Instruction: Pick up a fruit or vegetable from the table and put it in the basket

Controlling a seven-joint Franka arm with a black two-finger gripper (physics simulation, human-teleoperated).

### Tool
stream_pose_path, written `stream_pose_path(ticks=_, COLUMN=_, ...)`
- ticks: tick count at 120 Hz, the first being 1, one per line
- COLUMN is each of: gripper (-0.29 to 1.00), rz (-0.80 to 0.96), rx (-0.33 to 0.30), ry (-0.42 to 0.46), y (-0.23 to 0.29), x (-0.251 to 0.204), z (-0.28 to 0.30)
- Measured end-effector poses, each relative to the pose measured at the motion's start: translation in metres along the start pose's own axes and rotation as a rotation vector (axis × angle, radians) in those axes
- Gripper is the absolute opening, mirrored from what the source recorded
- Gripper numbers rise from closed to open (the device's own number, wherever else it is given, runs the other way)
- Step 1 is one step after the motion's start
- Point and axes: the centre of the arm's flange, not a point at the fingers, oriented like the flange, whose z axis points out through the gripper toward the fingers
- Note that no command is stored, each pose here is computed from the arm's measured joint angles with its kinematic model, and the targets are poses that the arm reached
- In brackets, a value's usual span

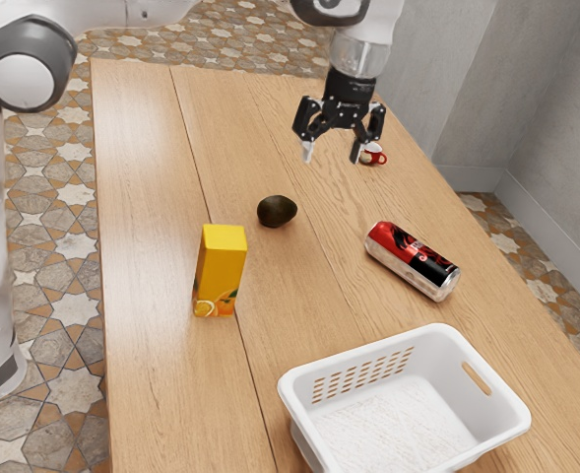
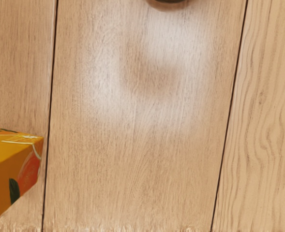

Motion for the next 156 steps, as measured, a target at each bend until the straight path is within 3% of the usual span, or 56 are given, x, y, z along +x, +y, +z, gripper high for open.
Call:
stream_pose_path(ticks=16, gripper=0.70, rz=-0.077, rx=-0.004, ry=-0.009, y=-0.005, x=-0.012, z=-0.004)
stream_pose_path(ticks=28, gripper=0.70, rz=-0.125, rx=-0.062, ry=-0.002, y=-0.033, x=-0.018, z=-0.037)
stream_pose_path(ticks=41, gripper=0.70, rz=-0.160, rx=-0.057, ry=0.014, y=-0.035, x=-0.013, z=-0.038)
stream_pose_path(ticks=49, gripper=0.70, rz=-0.174, rx=-0.036, ry=0.029, y=-0.025, x=0.003, z=-0.028)
stream_pose_path(ticks=58, gripper=0.70, rz=-0.153, rx=0.006, ry=0.104, y=-0.017, x=0.033, z=-0.001)
stream_pose_path(ticks=76, gripper=0.70, rz=-0.125, rx=0.053, ry=0.160, y=-0.049, x=0.102, z=0.045)
stream_pose_path(ticks=112, gripper=0.70, rz=0.065, rx=-0.004, ry=0.173, y=-0.080, x=0.124, z=0.075)
stream_pose_path(ticks=140, gripper=0.70, rz=0.460, rx=-0.023, ry=0.262, y=-0.072, x=0.081, z=0.077)
stream_pose_path(ticks=156, gripper=0.70, rz=0.580, rx=-0.021, ry=0.291, y=-0.077, x=0.118, z=0.064)
